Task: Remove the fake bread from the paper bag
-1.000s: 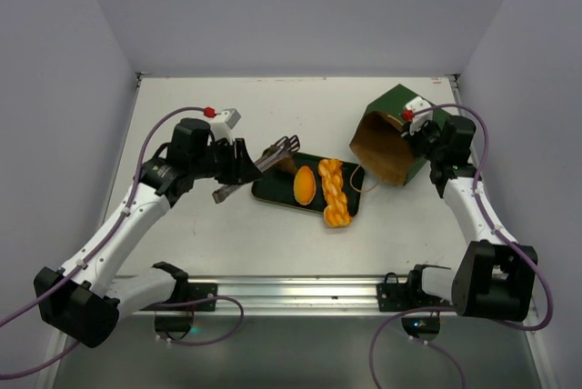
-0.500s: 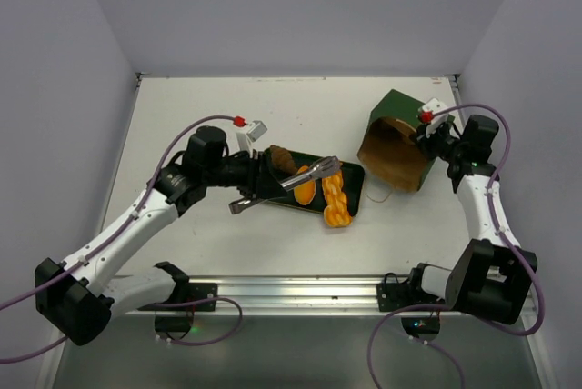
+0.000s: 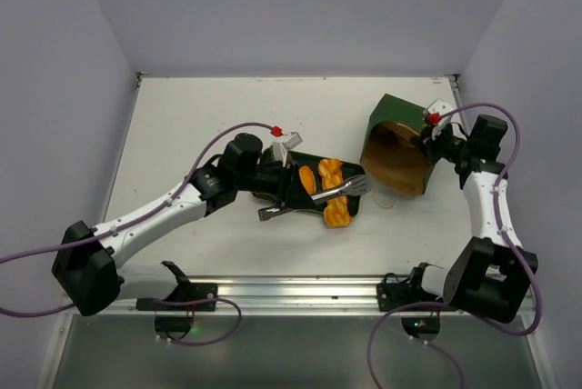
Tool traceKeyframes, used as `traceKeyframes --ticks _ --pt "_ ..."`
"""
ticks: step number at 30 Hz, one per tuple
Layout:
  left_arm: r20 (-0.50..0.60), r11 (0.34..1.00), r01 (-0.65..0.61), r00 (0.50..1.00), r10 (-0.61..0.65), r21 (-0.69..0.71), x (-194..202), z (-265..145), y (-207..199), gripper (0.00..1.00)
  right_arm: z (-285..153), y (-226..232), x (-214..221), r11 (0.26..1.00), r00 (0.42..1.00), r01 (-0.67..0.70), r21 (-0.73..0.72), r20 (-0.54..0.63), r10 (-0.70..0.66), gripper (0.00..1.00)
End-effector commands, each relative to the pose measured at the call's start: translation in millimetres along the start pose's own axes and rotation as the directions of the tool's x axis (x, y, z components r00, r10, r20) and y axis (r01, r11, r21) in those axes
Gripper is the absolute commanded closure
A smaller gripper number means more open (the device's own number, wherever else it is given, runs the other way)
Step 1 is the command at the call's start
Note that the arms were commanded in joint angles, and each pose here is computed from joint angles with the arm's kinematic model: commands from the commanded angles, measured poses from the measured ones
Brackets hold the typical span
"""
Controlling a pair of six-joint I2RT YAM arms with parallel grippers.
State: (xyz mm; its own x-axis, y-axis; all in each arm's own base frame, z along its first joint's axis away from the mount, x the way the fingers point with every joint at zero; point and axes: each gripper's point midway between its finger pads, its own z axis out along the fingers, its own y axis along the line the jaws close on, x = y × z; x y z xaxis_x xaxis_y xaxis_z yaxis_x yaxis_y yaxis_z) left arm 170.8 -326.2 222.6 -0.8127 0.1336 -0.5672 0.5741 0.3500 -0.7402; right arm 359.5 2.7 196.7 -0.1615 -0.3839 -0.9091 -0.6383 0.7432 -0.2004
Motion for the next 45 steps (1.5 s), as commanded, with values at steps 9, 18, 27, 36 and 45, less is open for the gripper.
traceKeyframes --ticks 9,18,27,36,45 --pt "0.063 0.999 -0.043 0.997 0.042 0.012 -43 56 -24 0.6 -2 -12 -9 0.999 0.999 -0.041 0.031 0.012 0.041 1.0" --pt "0.066 0.997 0.064 0.996 -0.061 -0.041 -65 112 -4 0.6 -2 -14 -12 0.991 0.997 -0.078 0.112 0.038 0.074 1.0" --pt "0.066 0.988 0.13 0.99 -0.125 -0.081 -82 155 20 0.6 4 -18 -17 0.978 0.999 -0.046 0.203 0.016 0.044 1.0" --pt "0.058 0.982 0.127 0.991 -0.12 -0.142 -99 168 38 0.61 14 -33 -23 0.934 0.995 -0.104 0.343 0.036 0.098 1.0" --pt "0.094 0.971 0.12 0.99 -0.102 -0.205 -114 131 54 0.63 43 -64 -31 0.846 0.988 -0.145 0.513 0.036 0.147 1.0"
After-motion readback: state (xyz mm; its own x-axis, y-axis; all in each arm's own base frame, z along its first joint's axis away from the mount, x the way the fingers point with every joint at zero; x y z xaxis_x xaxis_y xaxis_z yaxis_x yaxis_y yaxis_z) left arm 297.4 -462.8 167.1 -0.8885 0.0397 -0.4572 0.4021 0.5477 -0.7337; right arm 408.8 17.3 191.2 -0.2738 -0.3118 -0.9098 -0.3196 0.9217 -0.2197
